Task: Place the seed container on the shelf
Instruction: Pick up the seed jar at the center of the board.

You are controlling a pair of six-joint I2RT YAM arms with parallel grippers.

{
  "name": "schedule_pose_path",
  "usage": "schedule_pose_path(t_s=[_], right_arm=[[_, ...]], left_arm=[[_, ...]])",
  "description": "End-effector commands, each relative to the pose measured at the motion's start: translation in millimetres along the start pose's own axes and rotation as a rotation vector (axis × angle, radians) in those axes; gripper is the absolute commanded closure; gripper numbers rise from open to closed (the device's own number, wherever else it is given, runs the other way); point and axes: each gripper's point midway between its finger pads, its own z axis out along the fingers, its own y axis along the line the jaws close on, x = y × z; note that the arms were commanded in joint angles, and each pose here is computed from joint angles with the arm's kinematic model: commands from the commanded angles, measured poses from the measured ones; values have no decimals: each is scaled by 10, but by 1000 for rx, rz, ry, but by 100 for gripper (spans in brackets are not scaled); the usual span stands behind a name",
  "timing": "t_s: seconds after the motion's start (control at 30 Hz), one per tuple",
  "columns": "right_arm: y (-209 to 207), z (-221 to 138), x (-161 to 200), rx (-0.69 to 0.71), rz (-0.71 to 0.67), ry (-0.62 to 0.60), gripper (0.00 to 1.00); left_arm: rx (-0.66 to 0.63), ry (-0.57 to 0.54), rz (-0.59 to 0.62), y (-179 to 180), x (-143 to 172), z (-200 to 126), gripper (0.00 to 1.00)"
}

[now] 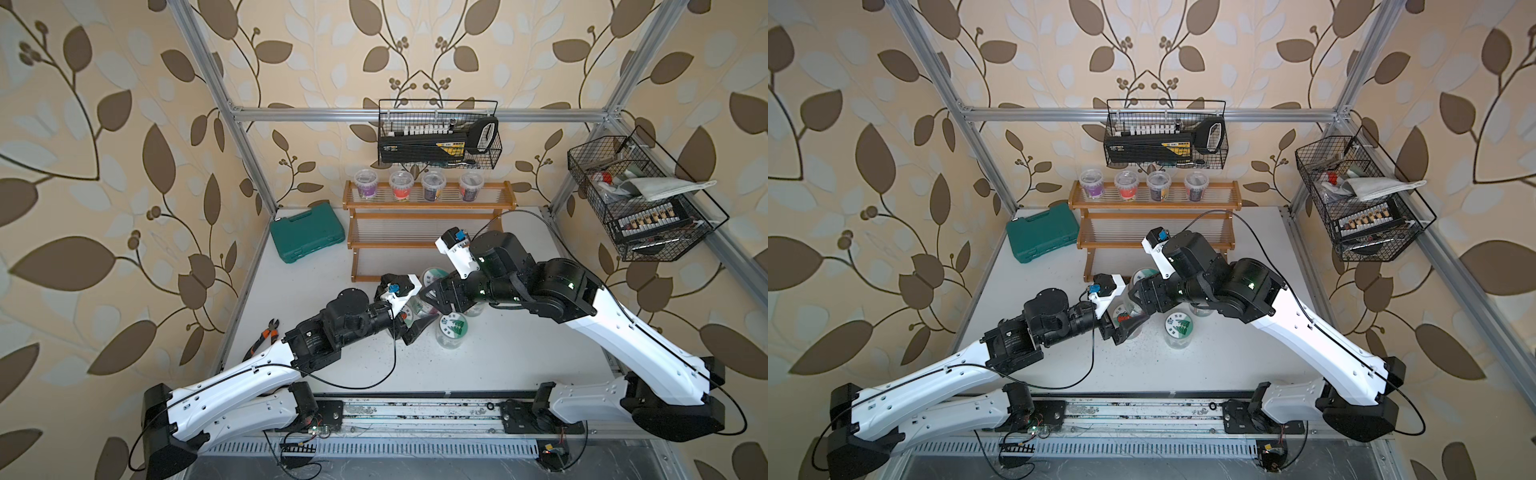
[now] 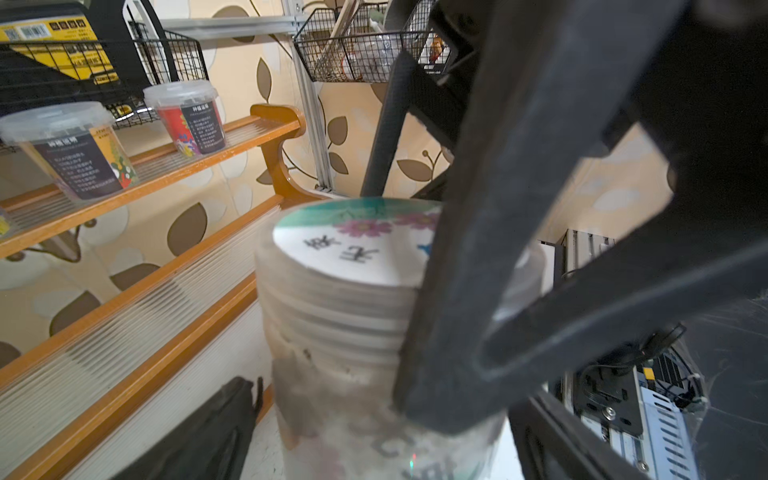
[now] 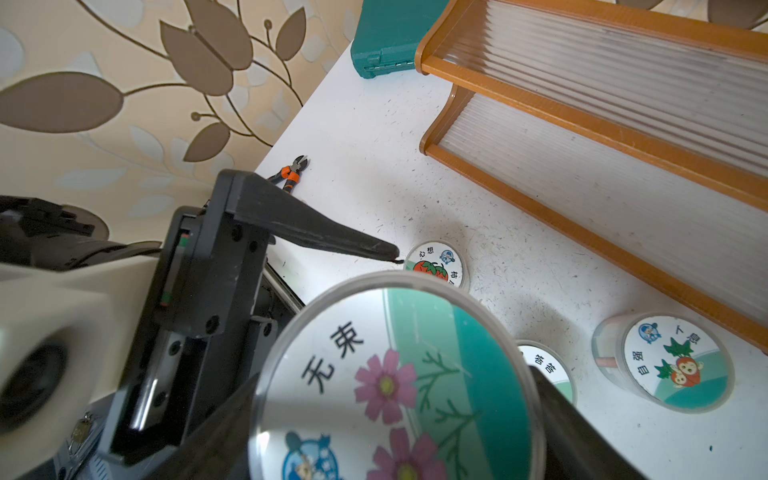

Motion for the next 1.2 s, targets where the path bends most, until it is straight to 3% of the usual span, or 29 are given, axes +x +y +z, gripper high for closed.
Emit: schedule_pose_path(t_s=[0.0, 0.43, 0.53, 0.67, 0.83, 1.07, 1.17], right_arm=[[40, -82, -19, -34, 13, -22, 44], [55, -48, 12, -44, 9, -8, 45], [50, -37, 15, -43, 8, -5, 44], [51, -21, 20, -45, 9, 0, 44], [55, 10, 30, -47, 10, 9, 42], [18, 5, 6, -31, 6, -15, 12], [-27, -8, -6, -9, 4, -34, 4]], left_arm=[[20, -112, 43, -13, -252, 11, 2], [0, -140, 48, 32, -318, 134, 2], [5, -150, 53, 25, -337, 131, 6], [4, -154, 50, 27, -351, 129, 21], [9, -152, 49, 23, -343, 133, 26], [7, -176, 46, 32, -343, 116, 32], [3, -189, 45, 44, -350, 117, 34]])
